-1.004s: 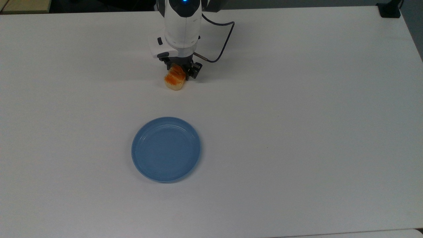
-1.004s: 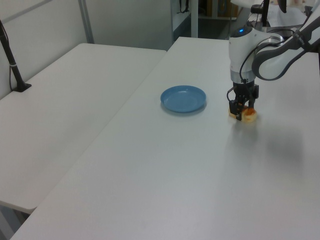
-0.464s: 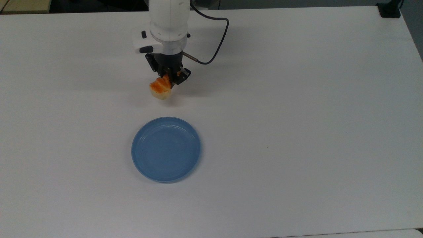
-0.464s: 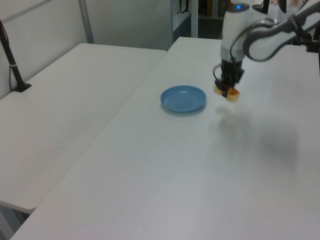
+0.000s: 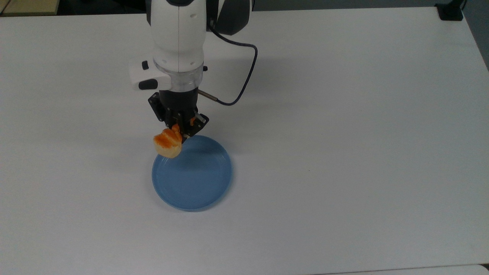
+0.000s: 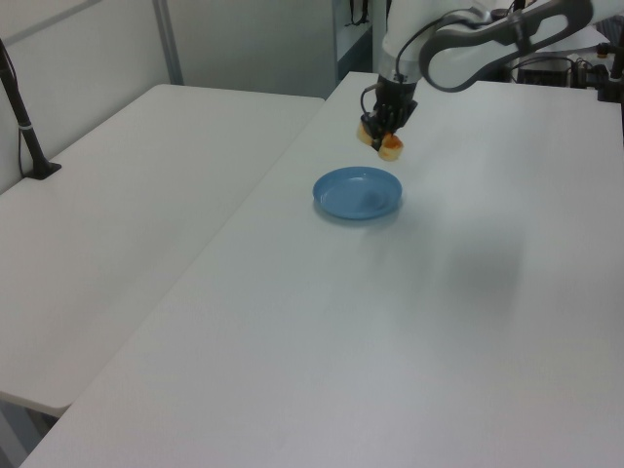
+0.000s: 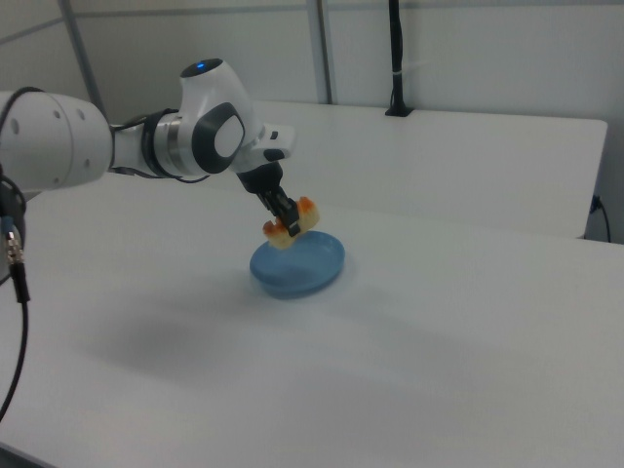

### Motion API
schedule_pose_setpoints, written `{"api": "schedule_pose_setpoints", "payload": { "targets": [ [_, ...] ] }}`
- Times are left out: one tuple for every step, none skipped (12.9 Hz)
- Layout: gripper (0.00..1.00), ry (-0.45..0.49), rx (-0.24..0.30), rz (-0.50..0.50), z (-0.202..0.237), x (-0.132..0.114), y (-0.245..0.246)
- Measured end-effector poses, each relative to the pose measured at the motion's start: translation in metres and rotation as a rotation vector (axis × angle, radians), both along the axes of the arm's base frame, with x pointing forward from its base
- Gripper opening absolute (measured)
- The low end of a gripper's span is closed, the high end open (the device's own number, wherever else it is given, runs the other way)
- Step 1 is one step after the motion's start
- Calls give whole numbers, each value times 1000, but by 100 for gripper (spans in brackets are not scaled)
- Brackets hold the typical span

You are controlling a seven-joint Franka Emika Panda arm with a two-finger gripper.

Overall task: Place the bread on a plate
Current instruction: 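Carry the bread roll over the blue plate and release it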

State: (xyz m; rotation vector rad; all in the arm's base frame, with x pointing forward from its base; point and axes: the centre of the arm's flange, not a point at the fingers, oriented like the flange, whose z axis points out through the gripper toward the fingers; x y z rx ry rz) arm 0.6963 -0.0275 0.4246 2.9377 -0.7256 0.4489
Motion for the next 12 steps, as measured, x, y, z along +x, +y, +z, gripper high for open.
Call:
{"api": "schedule_pose_setpoints", "payload": {
  "targets": [
    [25, 12, -5, -2, -9, 12, -2],
    [25, 43, -8, -2, -19, 21, -4],
    [25, 74, -12, 10, -28, 27, -5],
    [25, 97, -14, 25, -37, 31, -4],
    [25, 115, -13, 37, -49, 33, 0],
    [23, 134, -14, 46, -62, 34, 3],
    [18, 152, -18, 52, -76, 35, 5],
    [17, 165, -18, 55, -86, 35, 6],
    [28, 171, -18, 55, -90, 35, 6],
    [41, 171, -18, 55, -90, 36, 6],
    [57, 169, -18, 55, -89, 36, 6],
    [73, 165, -18, 54, -88, 37, 6]
  ]
}}
